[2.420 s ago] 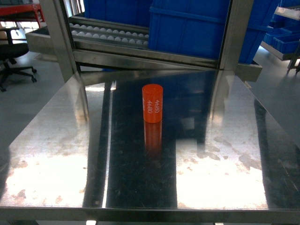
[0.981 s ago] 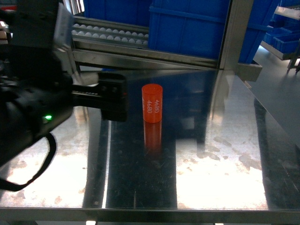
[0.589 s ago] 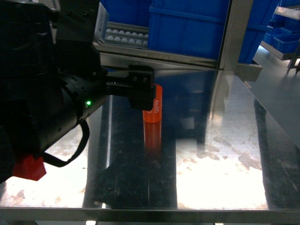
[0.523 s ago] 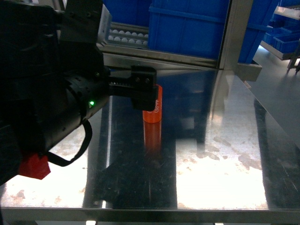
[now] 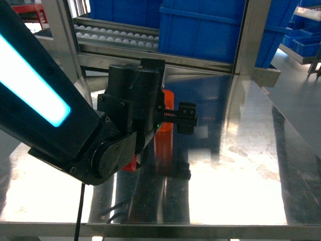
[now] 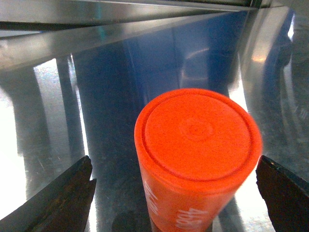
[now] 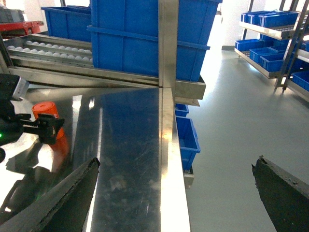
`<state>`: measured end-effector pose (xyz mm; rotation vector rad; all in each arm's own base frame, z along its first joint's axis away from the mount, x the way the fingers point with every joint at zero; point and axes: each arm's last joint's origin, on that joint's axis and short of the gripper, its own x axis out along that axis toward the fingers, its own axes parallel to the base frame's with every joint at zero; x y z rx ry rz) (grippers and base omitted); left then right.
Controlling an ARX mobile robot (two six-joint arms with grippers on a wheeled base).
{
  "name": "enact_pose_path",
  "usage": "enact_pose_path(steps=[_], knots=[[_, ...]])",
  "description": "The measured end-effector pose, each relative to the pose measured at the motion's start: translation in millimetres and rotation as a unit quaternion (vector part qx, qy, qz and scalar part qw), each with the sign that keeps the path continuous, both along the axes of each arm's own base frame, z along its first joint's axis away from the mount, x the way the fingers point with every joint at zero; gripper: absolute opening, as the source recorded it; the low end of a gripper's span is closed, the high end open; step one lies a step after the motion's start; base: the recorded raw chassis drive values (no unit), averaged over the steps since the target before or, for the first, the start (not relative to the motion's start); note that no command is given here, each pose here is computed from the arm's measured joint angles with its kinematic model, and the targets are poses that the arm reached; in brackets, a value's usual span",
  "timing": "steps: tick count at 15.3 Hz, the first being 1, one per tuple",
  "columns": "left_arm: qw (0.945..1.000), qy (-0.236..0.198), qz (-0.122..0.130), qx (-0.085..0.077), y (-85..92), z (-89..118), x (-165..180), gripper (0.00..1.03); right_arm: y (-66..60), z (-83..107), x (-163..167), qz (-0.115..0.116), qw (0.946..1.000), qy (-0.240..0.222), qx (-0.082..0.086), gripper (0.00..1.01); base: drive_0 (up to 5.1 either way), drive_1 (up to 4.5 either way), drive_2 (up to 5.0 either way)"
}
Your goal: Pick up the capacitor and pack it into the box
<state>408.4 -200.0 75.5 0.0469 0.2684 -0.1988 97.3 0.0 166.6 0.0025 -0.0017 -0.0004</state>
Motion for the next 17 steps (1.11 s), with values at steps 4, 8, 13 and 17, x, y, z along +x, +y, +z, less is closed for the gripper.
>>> enact_pose_path(steps=[4,8,13,17], knots=[[0.9999,0.014,0.001,-0.01,-7.8,-15.3,18.3,0.98,0.0,0.0,0.0,0.0,1.0,0.0,0.0,0.98,0.0,0.0,0.0],[0.9995,0.023,0.008,-0.02,-7.5,-16.0,19.1,0.59,0.0,0.0,0.0,0.0,1.0,0.0,0.0,0.98,0.0,0.0,0.0],[0.9987,-0.008,0.021,-0.046,16.0,4.1,-0.5,0.46,0.0,0.0,0.0,0.0,1.0,0.0,0.0,0.98,0.0,0.0,0.0],[0.9904,-0.109,0.043,-0.072,54.0,59.3,-39.7,0.45,0.0,0.0,0.0,0.0,1.0,0.0,0.0,0.98,0.0,0.0,0.0]])
